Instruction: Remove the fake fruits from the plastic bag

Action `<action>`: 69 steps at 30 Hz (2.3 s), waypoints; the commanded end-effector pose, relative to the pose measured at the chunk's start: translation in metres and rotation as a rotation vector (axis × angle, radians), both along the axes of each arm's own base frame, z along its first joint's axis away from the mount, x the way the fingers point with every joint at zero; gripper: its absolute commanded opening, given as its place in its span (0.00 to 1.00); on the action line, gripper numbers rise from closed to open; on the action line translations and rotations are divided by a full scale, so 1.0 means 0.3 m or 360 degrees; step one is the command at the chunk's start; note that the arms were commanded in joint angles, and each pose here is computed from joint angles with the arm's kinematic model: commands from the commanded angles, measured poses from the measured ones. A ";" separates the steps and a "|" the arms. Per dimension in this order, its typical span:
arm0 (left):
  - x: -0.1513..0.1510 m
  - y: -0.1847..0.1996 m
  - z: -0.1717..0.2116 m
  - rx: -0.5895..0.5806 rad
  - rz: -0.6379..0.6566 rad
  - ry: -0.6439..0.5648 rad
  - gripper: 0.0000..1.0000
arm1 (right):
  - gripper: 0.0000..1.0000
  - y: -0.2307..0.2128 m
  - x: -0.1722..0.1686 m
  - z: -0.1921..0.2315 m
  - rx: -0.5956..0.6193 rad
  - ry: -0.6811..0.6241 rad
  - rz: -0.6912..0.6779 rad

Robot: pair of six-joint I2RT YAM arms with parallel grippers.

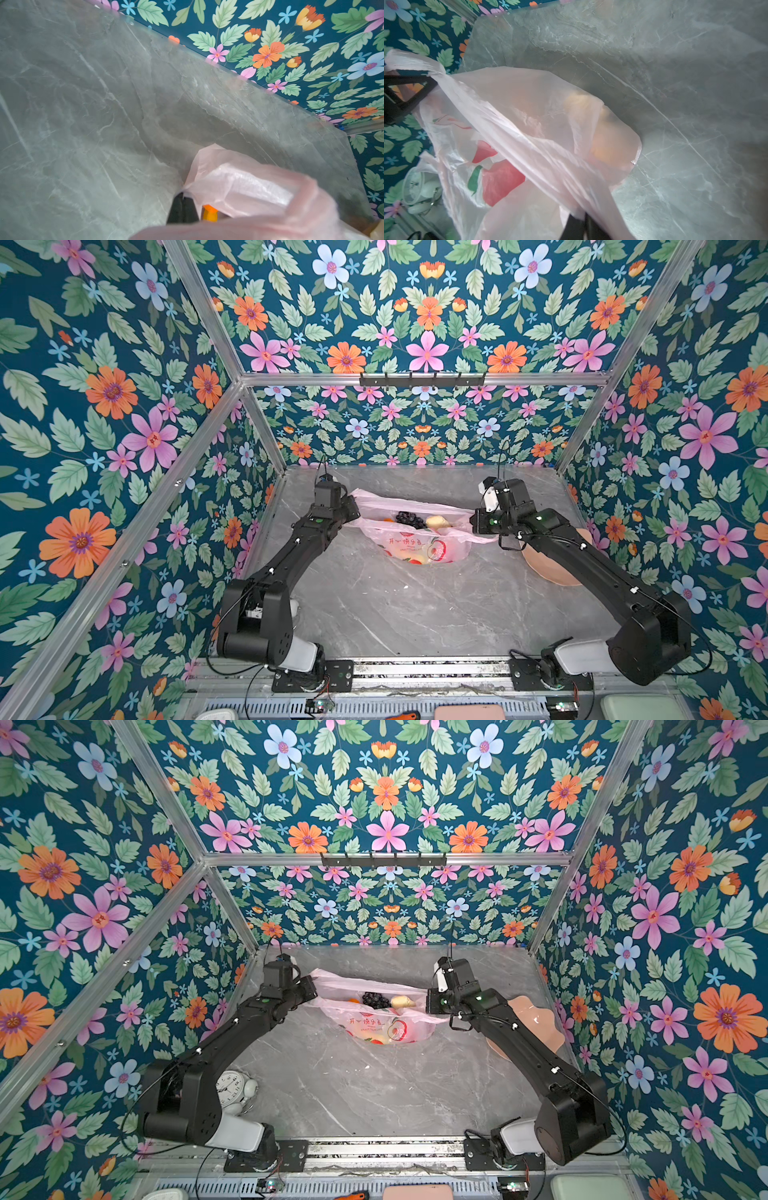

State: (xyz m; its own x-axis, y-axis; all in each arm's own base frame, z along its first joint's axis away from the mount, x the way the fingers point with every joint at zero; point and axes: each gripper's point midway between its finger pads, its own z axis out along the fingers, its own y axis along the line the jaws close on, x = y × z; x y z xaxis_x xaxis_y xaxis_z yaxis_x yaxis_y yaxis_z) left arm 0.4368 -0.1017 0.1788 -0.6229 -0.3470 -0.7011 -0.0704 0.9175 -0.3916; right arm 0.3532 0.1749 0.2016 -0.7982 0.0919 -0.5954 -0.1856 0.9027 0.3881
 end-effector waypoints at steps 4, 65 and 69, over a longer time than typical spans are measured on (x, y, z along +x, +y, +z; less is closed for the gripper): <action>0.009 -0.245 -0.062 0.0240 -0.0360 0.0126 0.00 | 0.00 0.074 0.005 -0.032 0.0215 0.0089 0.0068; -0.250 -0.260 -0.144 -0.0088 -0.0439 0.0003 0.00 | 0.00 0.012 0.237 0.042 0.0579 -0.0072 -0.0102; -0.277 -0.308 -0.117 -0.0064 -0.0502 -0.0045 0.00 | 0.25 -0.037 0.232 0.023 0.0425 -0.0036 -0.0189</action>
State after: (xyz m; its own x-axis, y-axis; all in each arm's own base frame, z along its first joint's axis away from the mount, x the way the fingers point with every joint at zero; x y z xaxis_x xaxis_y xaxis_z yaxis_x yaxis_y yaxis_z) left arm 0.3534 -0.1864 0.1335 -0.7139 -0.1877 -0.6746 0.1866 0.8776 -0.4416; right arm 0.4251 0.1747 0.2117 -0.7660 0.3599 -0.5327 -0.1255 0.7290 0.6729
